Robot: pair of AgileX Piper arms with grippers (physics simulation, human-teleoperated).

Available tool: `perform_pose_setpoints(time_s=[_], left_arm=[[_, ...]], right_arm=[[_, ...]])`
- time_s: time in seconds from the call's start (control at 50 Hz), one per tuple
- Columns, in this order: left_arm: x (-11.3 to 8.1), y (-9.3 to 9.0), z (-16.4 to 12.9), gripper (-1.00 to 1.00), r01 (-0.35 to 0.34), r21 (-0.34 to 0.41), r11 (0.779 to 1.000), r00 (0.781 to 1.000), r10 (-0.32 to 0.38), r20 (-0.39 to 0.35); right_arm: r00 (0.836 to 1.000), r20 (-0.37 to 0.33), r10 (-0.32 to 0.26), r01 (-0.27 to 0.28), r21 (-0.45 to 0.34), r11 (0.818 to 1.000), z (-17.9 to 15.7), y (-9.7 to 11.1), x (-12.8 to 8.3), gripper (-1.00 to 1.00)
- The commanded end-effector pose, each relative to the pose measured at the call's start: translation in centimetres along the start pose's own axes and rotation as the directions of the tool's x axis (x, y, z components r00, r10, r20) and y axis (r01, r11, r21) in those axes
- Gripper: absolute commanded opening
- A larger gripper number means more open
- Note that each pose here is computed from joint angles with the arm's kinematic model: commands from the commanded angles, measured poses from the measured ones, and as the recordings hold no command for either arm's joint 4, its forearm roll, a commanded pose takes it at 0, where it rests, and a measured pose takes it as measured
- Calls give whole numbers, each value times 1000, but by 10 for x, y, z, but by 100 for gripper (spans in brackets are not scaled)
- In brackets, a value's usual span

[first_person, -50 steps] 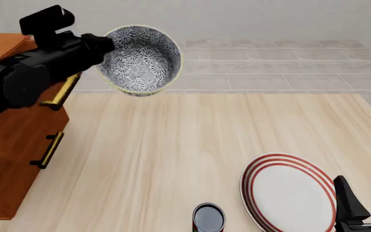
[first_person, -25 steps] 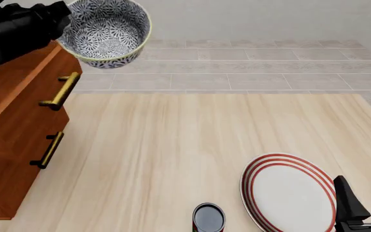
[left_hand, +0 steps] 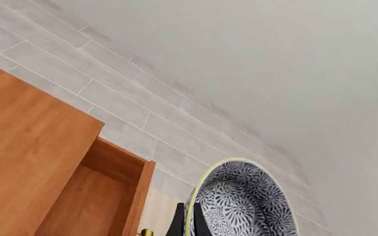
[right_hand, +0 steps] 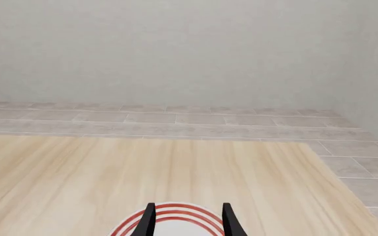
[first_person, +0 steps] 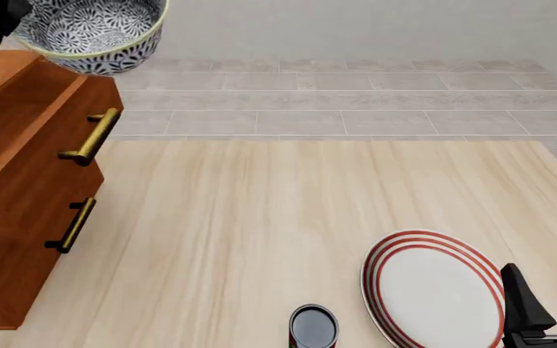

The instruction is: Put the bowl on top of the cabinet.

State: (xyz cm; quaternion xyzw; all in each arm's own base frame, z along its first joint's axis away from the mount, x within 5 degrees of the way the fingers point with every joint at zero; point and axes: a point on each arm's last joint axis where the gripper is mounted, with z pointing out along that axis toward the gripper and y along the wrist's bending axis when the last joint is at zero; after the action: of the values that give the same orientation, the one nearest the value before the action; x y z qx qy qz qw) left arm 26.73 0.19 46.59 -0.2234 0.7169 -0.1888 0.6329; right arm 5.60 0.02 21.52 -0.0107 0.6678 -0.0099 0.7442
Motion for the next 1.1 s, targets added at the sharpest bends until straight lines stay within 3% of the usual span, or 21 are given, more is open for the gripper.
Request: perform_pose_setpoints(time_s=[0.02,0.12,0.4,0.58,1.1], left_arm=[[-21,3,-14,-100,18,-34,999,999,-16,38],[-29,13,-21,-100,32,-87,996,998,-27,54],[-51,23,-31,-100,-14,-185,983,998,24,53],[-63,31,-43,-100,11,-242,970,997,9,81],[-74,38,-57,-100,49,-306,951,995,-19,101]], right_arm=[[1000,0,1,-1,-1,1000,0,0,0,100],[1000,0,2,-2,-1,1000,0,0,0,100],[1000,1,0,0,-3,1000,0,0,0,100],[1000,1,-1,1,-3,1000,0,0,0,100],[1000,1,-1,1,-4,1000,0,0,0,100]])
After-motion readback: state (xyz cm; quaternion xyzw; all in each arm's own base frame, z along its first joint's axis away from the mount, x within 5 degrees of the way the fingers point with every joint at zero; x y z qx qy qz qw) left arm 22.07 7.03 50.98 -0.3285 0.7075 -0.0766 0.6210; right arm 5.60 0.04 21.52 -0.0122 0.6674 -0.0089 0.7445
